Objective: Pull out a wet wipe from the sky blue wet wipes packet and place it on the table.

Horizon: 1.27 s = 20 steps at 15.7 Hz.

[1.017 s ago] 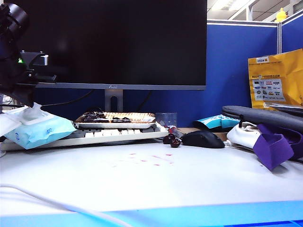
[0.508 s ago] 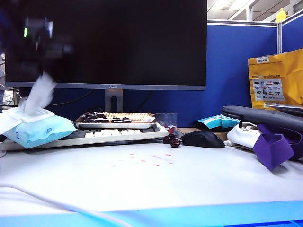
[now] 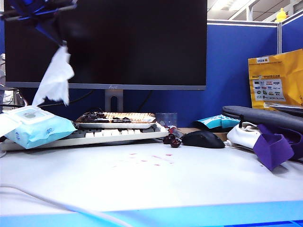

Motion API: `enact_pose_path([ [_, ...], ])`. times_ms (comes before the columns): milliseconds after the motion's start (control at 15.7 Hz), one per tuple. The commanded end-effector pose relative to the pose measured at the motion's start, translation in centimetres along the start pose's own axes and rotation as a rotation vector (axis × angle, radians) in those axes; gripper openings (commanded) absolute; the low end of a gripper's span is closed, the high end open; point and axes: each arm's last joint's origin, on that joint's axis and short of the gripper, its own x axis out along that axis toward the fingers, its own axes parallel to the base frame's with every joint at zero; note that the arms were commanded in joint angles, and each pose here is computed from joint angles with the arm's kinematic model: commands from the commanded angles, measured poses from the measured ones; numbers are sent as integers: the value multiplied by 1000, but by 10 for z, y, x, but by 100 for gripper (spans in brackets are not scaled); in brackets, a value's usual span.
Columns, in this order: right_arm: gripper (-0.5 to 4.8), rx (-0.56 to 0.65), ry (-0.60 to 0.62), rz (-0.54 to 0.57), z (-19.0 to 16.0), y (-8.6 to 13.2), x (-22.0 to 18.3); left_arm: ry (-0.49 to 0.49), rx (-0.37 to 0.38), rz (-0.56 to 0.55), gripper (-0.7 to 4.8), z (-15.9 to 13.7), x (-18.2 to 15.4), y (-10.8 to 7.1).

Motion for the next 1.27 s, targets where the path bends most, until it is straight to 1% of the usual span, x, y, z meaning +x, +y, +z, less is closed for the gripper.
enact_pose_path([
  [64, -1, 3, 2, -2, 0, 0, 0, 142, 8, -190, -6, -12, -4, -21],
  [191, -1, 3, 2, -1, 0, 0, 0, 211, 30, -223, -6, -19, -4, -30],
  [254, -1, 3, 2, -1, 0, 0, 0, 231, 43, -222, -6, -21, -4, -30],
  [381, -1, 3, 2, -1, 0, 0, 0, 283, 57, -146, -6, -26, -3, -28],
  [508, -1, 3, 2, -1, 0, 0, 0, 358, 91, -104, -6, -35, -1, -26],
  [572, -1, 3, 1, -1, 0, 0, 0, 401, 93, -105, -6, -44, 3, -26],
  [699, -1, 3, 1, -1, 0, 0, 0, 449, 87, -112, -6, -55, 11, -25],
  [826, -1, 3, 1, -1, 0, 0, 0, 492, 77, -130, -6, -64, 17, -26],
  [890, -1, 2, 0, -1, 0, 0, 0, 496, 77, -131, 4, -65, 17, -26],
  [953, -1, 2, 0, -1, 0, 0, 0, 491, 78, -138, 86, -64, 17, -26],
  [1080, -1, 2, 0, -1, 0, 0, 0, 490, 79, -137, 273, -63, 16, -26],
  [1144, -1, 2, 0, -1, 0, 0, 0, 490, 75, -134, 294, -63, 16, -26],
  [1271, -1, 2, 0, -1, 0, 0, 0, 492, 73, -123, 294, -63, 16, -25],
])
